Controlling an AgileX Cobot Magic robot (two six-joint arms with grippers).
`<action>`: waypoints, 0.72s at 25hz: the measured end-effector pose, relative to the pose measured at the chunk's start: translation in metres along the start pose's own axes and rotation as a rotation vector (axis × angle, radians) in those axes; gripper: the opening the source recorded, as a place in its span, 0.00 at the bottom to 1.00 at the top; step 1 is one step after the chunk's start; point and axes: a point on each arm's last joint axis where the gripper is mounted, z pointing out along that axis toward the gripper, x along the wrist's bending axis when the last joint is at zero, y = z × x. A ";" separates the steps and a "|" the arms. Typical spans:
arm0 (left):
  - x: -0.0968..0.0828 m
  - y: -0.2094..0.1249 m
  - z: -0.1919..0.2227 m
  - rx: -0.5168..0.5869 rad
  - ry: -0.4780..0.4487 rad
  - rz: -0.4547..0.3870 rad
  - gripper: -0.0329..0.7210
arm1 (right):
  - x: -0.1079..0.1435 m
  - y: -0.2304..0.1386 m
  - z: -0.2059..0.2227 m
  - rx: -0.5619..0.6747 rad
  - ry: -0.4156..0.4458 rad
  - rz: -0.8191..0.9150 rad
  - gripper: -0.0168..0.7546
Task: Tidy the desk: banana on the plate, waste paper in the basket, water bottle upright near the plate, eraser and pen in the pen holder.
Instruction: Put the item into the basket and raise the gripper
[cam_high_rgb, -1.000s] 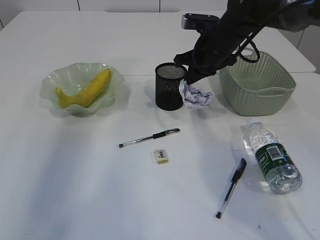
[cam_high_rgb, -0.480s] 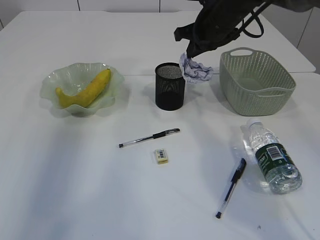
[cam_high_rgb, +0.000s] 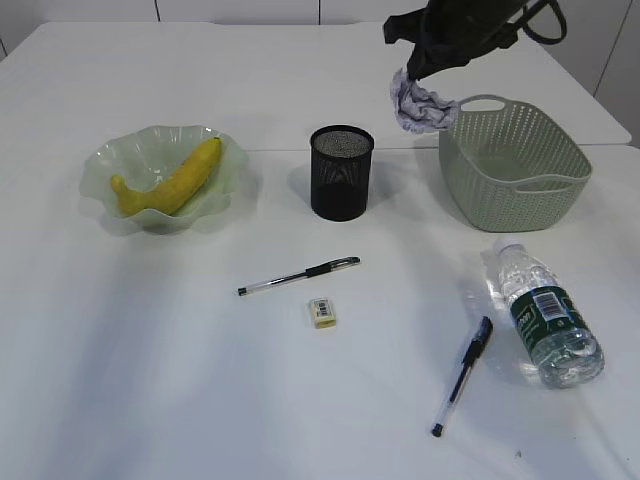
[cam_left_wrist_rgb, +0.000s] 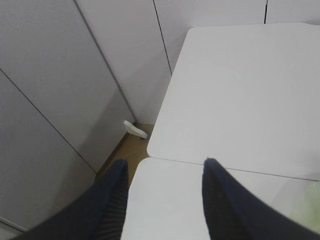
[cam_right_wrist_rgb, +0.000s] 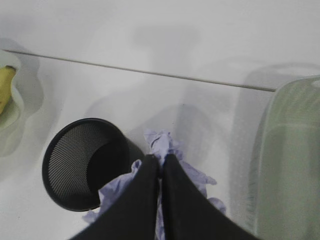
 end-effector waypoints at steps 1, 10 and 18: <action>0.000 0.000 0.000 0.000 0.000 0.000 0.49 | -0.006 0.002 -0.002 -0.007 -0.010 0.007 0.02; -0.001 -0.001 0.002 0.004 0.000 0.001 0.49 | -0.060 0.010 -0.017 -0.053 -0.082 0.091 0.02; -0.001 -0.001 0.002 0.004 0.000 0.001 0.49 | -0.096 0.007 -0.025 -0.059 -0.153 0.140 0.02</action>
